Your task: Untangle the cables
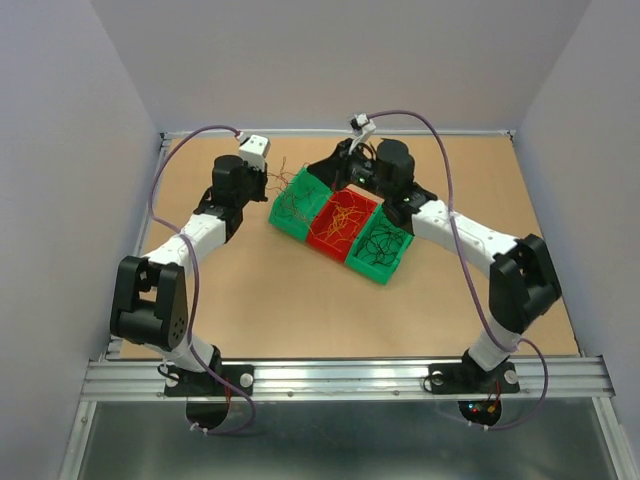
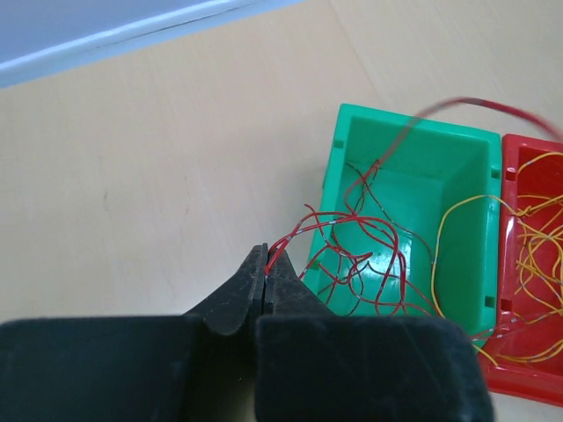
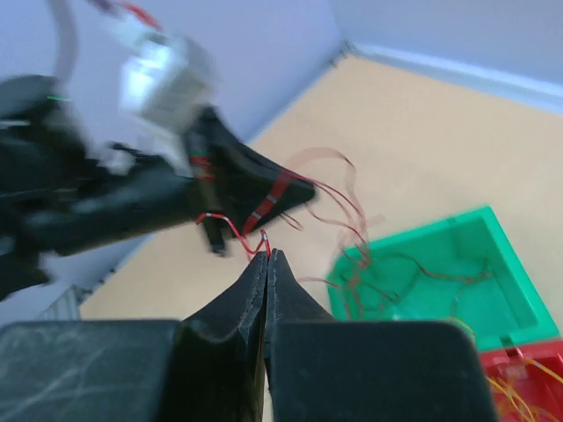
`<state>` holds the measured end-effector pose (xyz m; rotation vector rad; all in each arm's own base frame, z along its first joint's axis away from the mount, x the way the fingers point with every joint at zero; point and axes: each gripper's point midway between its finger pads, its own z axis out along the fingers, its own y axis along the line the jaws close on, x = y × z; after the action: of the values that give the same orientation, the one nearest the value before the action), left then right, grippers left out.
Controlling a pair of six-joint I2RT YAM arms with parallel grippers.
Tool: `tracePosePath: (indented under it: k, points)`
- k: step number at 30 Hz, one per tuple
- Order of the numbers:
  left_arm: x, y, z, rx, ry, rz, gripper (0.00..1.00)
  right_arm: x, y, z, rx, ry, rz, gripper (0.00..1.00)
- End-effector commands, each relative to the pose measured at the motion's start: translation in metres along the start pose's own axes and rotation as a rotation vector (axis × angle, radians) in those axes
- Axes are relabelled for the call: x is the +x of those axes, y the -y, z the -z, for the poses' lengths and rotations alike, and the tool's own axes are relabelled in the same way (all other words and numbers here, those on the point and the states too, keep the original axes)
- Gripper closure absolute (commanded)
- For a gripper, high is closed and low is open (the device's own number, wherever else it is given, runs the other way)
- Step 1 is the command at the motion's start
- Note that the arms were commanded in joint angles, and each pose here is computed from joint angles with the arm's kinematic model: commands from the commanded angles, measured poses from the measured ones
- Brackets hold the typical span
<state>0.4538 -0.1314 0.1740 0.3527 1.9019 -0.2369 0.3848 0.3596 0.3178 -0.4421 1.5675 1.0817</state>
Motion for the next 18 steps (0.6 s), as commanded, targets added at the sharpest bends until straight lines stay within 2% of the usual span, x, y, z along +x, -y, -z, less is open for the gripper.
tracePosePath:
  k: [1, 2, 3, 4, 5, 10, 11, 13, 18]
  points:
    - [-0.047, -0.011, 0.020, -0.067, 0.160, -0.008, 1.00, 0.062, 0.055, -0.022, 0.208, -0.219, -0.062, 1.00]
    - [-0.047, -0.011, 0.022, -0.069, 0.167, -0.006, 1.00, 0.064, 0.061, -0.028, 0.248, -0.243, -0.044, 0.99]
    - [-0.046, -0.010, 0.024, -0.066, 0.173, -0.003, 1.00, 0.071, 0.074, -0.030, 0.358, -0.254, -0.024, 0.99]
    - [-0.053, -0.009, 0.028, -0.059, 0.201, -0.002, 1.00, 0.102, 0.091, -0.024, 0.448, -0.349, -0.029, 0.99]
    - [-0.053, -0.007, 0.030, -0.049, 0.207, 0.003, 1.00, 0.095, 0.093, -0.029, 0.484, -0.337, -0.015, 0.99]
    - [-0.047, 0.008, 0.028, 0.030, 0.199, -0.012, 1.00, 0.120, 0.097, -0.053, 0.494, -0.400, -0.009, 0.99]
    - [-0.045, 0.007, 0.026, 0.030, 0.190, -0.014, 1.00, 0.140, 0.107, -0.057, 0.515, -0.442, -0.007, 0.99]
    - [-0.035, 0.010, 0.017, 0.046, 0.154, -0.019, 1.00, 0.142, 0.105, -0.064, 0.530, -0.476, 0.013, 0.99]
    - [-0.022, 0.024, 0.000, 0.077, 0.100, -0.043, 1.00, 0.191, 0.117, -0.065, 0.572, -0.650, 0.059, 0.98]
